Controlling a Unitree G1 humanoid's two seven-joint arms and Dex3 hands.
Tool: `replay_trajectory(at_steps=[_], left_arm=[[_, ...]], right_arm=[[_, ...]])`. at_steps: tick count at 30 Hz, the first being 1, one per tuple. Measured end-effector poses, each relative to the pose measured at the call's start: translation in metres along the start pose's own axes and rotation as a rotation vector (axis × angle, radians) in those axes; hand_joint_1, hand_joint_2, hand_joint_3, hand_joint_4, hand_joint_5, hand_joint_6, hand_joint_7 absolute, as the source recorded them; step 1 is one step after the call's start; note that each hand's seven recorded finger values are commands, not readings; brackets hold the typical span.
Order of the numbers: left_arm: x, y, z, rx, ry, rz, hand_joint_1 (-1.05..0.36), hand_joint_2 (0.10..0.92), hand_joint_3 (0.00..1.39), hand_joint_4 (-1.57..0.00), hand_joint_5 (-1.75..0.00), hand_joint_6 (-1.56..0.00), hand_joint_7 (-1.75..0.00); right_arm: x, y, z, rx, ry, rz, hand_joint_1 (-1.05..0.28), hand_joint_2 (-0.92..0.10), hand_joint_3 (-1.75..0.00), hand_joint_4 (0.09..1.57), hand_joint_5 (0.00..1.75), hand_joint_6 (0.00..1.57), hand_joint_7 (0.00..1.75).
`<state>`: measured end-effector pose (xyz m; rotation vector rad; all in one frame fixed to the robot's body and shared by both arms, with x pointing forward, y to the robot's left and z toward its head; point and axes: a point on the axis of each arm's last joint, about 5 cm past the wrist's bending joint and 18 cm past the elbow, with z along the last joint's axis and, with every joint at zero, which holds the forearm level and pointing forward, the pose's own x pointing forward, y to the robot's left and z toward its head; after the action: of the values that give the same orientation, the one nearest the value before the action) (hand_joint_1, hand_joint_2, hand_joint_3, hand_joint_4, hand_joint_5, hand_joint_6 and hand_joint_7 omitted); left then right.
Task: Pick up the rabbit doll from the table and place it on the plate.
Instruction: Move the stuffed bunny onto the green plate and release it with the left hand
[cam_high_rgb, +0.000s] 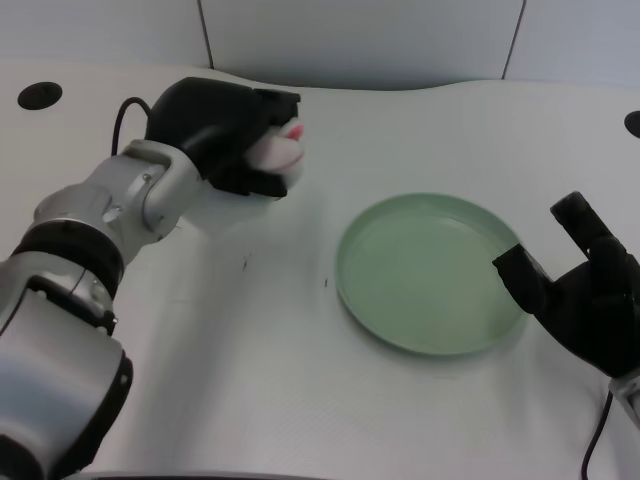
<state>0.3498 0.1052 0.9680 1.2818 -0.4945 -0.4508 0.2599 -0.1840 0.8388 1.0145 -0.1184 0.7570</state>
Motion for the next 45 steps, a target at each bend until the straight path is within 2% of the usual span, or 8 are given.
replay_trajectory(at_steps=[8, 23, 33, 35, 37, 38, 41, 45], left_arm=[[0.015, -0.012, 0.033, -0.062, -0.122, -0.021, -0.53, 0.921, 0.1, -0.78, -1.75, -0.6, -1.75], [0.029, -0.042, 0.101, -0.076, -0.347, -0.116, -0.51, 0.921, 0.08, -0.79, -1.75, -0.61, -1.75], [0.029, -0.053, 0.112, 0.067, -0.388, -0.105, -0.53, 0.921, 0.1, -0.74, -1.68, -0.72, -1.39], [0.029, -0.055, 0.113, 0.082, -0.382, -0.095, -0.53, 0.921, 0.14, -0.71, -1.55, -0.75, -1.18], [0.029, -0.055, 0.112, 0.096, -0.375, -0.112, -0.75, 0.921, 0.41, -0.28, -0.76, -0.41, -0.46], [0.029, -0.055, 0.112, 0.105, -0.369, -0.138, -0.8, 0.921, 0.47, -0.18, -0.6, -0.33, -0.29], [0.028, -0.055, 0.11, 0.116, -0.349, -0.206, -0.94, 0.921, 0.68, -0.03, -0.11, -0.06, -0.05], [0.03, -0.051, 0.109, 0.018, -0.304, -0.249, -1.04, 0.921, 0.82, 0.0, -0.01, 0.0, 0.0]], right_arm=[[-0.0012, -0.0007, -0.0019, 0.002, 0.001, 0.008, -0.59, -0.92, -0.14, 0.74, 1.75, 0.77, 1.74], [0.0058, 0.0028, -0.0095, 0.014, -0.002, 0.028, -0.6, -0.92, -0.11, 0.76, 1.75, 0.8, 1.73], [0.008, 0.0062, -0.0111, 0.015, -0.006, 0.044, -0.6, -0.92, -0.13, 0.78, 1.75, 0.82, 1.65], [0.0071, 0.0073, -0.0126, 0.012, -0.01, 0.039, -0.61, -0.92, -0.13, 0.78, 1.75, 0.81, 1.73], [0.0065, 0.0079, -0.0133, 0.011, -0.012, 0.036, -0.6, -0.92, -0.12, 0.78, 1.75, 0.79, 1.74], [0.0067, 0.008, -0.0131, 0.01, -0.013, 0.037, -0.6, -0.92, -0.12, 0.78, 1.75, 0.79, 1.74], [0.0072, 0.0084, -0.0125, 0.007, -0.013, 0.04, -0.61, -0.92, -0.12, 0.78, 1.75, 0.8, 1.75], [0.0074, 0.0086, -0.0123, 0.006, -0.014, 0.041, -0.6, -0.92, -0.12, 0.79, 1.75, 0.8, 1.75]])
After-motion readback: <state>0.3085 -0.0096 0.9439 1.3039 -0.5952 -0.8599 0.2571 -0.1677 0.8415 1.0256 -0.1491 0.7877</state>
